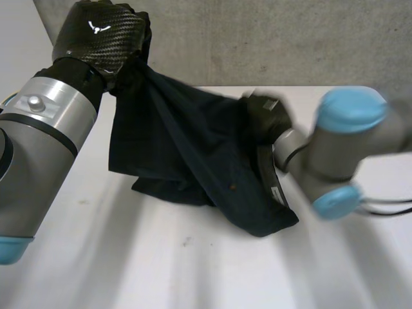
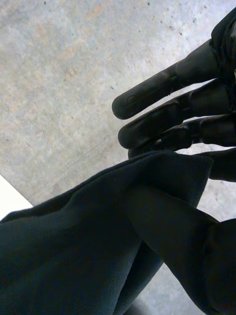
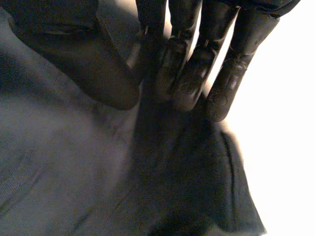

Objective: Fold the shorts.

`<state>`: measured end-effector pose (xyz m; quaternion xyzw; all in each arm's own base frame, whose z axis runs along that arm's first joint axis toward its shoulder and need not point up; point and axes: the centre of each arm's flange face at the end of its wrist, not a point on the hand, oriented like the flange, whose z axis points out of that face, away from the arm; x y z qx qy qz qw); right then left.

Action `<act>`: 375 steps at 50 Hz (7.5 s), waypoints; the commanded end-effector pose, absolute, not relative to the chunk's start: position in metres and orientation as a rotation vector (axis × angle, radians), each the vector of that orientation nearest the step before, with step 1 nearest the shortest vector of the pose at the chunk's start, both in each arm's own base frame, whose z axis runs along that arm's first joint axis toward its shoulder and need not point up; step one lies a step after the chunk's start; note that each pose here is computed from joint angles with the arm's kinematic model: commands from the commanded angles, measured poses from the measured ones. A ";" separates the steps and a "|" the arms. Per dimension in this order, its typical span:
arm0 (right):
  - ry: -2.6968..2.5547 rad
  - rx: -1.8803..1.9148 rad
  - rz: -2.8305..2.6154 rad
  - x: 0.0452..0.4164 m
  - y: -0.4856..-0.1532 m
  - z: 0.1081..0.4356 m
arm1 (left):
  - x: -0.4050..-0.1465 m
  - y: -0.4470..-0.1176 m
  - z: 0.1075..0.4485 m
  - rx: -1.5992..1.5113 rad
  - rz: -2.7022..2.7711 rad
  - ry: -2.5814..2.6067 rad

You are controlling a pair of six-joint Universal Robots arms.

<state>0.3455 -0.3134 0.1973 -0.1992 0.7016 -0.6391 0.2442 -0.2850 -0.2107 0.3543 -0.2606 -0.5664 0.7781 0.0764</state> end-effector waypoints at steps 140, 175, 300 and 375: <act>2.149 -0.819 -1.563 0.278 -0.297 0.128 | -0.282 -0.274 0.193 -0.867 1.897 -2.148; 1.826 -0.999 -1.967 0.281 -0.290 0.297 | -0.272 -0.274 0.255 -0.795 2.093 -2.004; 2.135 -1.355 -1.625 0.307 -0.304 0.130 | -0.249 -0.293 0.125 -0.792 2.003 -2.319; 2.266 -1.654 -1.216 0.232 -0.206 0.156 | -0.304 -0.362 0.127 -1.237 1.917 -2.137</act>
